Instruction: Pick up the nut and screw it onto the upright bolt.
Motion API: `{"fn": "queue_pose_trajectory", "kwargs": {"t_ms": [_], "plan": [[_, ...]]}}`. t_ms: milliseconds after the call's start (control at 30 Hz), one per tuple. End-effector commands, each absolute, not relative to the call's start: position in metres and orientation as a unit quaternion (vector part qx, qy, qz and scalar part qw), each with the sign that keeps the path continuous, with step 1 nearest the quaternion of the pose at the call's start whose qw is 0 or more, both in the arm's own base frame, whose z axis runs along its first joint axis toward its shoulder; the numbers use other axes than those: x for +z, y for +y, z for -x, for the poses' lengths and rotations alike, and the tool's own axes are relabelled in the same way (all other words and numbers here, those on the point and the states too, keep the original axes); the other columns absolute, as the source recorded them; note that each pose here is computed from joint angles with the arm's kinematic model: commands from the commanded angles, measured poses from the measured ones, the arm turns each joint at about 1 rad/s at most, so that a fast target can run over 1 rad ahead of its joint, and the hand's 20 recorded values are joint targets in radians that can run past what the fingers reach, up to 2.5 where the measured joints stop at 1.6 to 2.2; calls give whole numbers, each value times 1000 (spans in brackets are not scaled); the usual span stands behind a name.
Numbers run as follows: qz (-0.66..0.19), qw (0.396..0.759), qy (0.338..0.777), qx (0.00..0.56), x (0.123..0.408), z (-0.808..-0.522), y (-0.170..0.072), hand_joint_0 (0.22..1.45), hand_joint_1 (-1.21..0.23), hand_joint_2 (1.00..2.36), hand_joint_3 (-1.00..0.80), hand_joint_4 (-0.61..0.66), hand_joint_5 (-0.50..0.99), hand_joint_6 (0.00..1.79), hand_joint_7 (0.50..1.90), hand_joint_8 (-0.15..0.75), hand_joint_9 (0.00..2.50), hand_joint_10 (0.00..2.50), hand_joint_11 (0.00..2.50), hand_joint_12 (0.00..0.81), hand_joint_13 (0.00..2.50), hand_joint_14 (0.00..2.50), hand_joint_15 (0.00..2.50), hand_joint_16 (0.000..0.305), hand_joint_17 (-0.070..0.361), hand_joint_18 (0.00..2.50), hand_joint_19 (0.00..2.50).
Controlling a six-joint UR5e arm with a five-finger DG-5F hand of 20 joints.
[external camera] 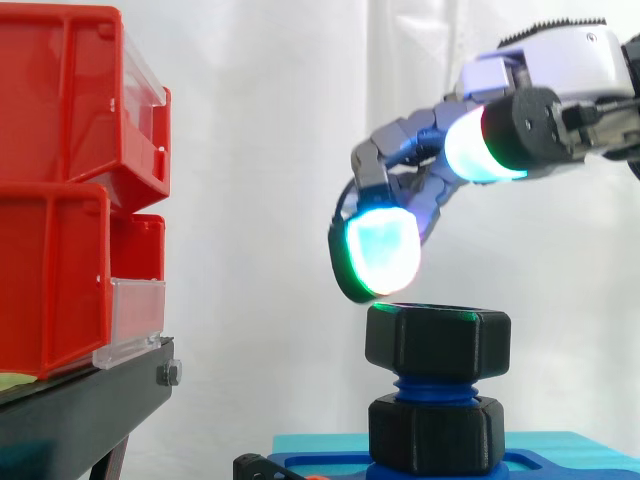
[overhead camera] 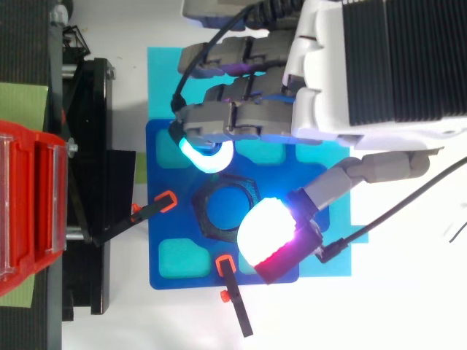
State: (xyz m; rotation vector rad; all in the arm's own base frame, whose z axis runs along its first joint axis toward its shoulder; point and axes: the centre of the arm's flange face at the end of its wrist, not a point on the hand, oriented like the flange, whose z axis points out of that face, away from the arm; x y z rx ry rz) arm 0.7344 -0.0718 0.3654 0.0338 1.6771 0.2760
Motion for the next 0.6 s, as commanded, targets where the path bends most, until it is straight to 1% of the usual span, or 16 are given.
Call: {"fn": "queue_pose_trajectory", "kwargs": {"t_ms": [0, 67, 133, 233, 433, 467, 567], "plan": [[-12, 664, 738, 124, 378, -736, -68, 523, -175, 1000, -500, 263, -96, 504, 1042, 266, 716, 0, 0, 296, 548, 0, 0, 27, 61, 139, 0], [-13, 664, 738, 123, 377, -737, -67, 522, -173, 1000, -500, 262, -100, 504, 1009, 265, 717, 0, 0, 297, 545, 0, 0, 27, 62, 137, 0], [-12, 665, 737, 124, 378, -737, -65, 520, -170, 1000, -500, 264, -108, 504, 945, 262, 716, 0, 0, 301, 529, 0, 0, 28, 63, 131, 0], [-10, 665, 736, 127, 376, -739, -60, 520, -170, 1000, -500, 248, -111, 503, 898, 257, 707, 0, 0, 302, 521, 0, 0, 29, 65, 121, 0], [-6, 671, 729, 130, 369, -741, -46, 517, -165, 1000, -500, 227, -114, 503, 833, 251, 693, 0, 0, 305, 506, 0, 0, 30, 67, 104, 0], [-5, 673, 728, 131, 366, -742, -38, 517, -164, 1000, -500, 230, -114, 503, 833, 252, 693, 0, 0, 306, 506, 0, 0, 30, 67, 102, 0], [-4, 672, 729, 130, 355, -741, -28, 516, -161, 1000, -500, 229, -116, 503, 822, 250, 688, 0, 0, 307, 492, 0, 0, 30, 68, 92, 0]]}}
